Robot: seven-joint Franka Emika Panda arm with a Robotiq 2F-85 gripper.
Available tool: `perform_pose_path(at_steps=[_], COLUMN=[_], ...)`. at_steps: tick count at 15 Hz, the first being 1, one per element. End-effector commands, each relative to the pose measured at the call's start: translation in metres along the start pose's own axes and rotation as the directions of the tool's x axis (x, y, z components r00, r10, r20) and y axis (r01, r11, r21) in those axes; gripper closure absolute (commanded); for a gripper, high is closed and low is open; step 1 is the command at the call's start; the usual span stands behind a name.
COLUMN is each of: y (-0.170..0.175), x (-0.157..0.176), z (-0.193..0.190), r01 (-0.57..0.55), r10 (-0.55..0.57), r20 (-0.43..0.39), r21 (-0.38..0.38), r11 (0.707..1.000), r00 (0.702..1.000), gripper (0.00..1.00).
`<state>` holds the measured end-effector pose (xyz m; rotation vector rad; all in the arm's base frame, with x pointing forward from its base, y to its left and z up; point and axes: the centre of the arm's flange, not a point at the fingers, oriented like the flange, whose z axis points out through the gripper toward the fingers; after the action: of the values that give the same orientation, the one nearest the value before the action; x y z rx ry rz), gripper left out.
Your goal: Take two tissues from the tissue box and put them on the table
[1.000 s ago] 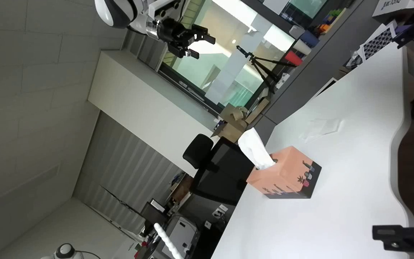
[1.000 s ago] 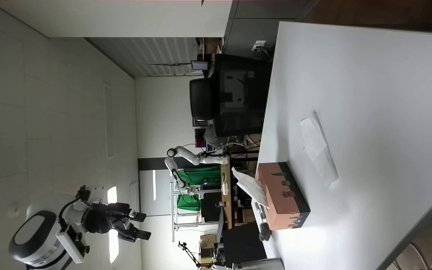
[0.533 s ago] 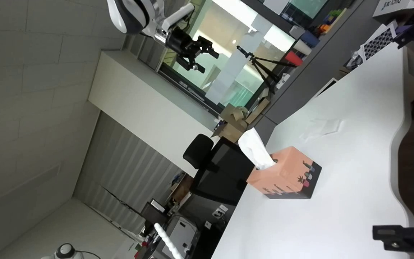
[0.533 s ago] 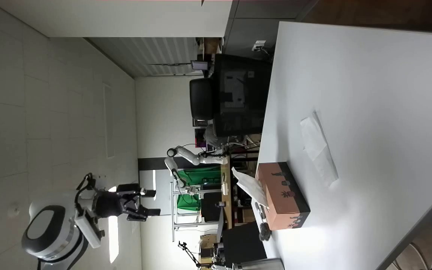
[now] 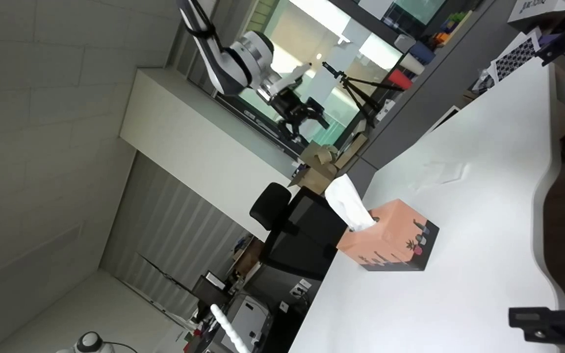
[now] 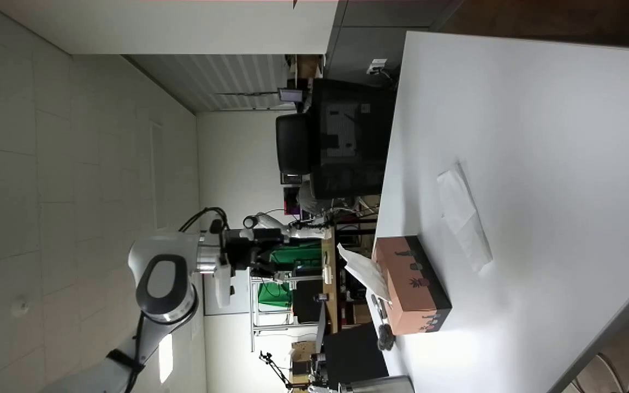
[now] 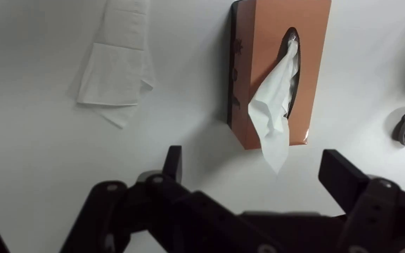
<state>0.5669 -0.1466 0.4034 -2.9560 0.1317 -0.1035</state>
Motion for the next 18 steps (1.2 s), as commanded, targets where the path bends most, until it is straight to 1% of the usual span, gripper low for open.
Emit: perform_pose_path(at_steps=[1,5,8,9,10,13,14,18], y=[0.013,0.021,0.025,0.027,0.029,0.034,0.034,0.036], x=[0.037,0.046,0.05,0.052,0.054,0.057,0.058,0.062], z=[0.057,0.118,0.149,0.155,0.16,0.167,0.168,0.165], r01=[-0.006,-0.026,-0.05,-0.062,-0.062,-0.079,-0.082,-0.089], r10=[0.0,0.004,0.009,0.014,0.008,0.007,0.006,0.006], r20=[0.068,0.163,0.236,0.257,0.272,0.307,0.312,0.319], r21=[0.094,0.131,0.17,0.18,0.193,0.223,0.23,0.245], r11=[0.996,0.991,0.984,0.982,0.979,0.972,0.97,0.965], r00=[0.998,0.987,0.972,0.966,0.962,0.952,0.95,0.948], gripper=[0.0,0.0,0.0,0.25,0.26,0.47,0.55,0.81])
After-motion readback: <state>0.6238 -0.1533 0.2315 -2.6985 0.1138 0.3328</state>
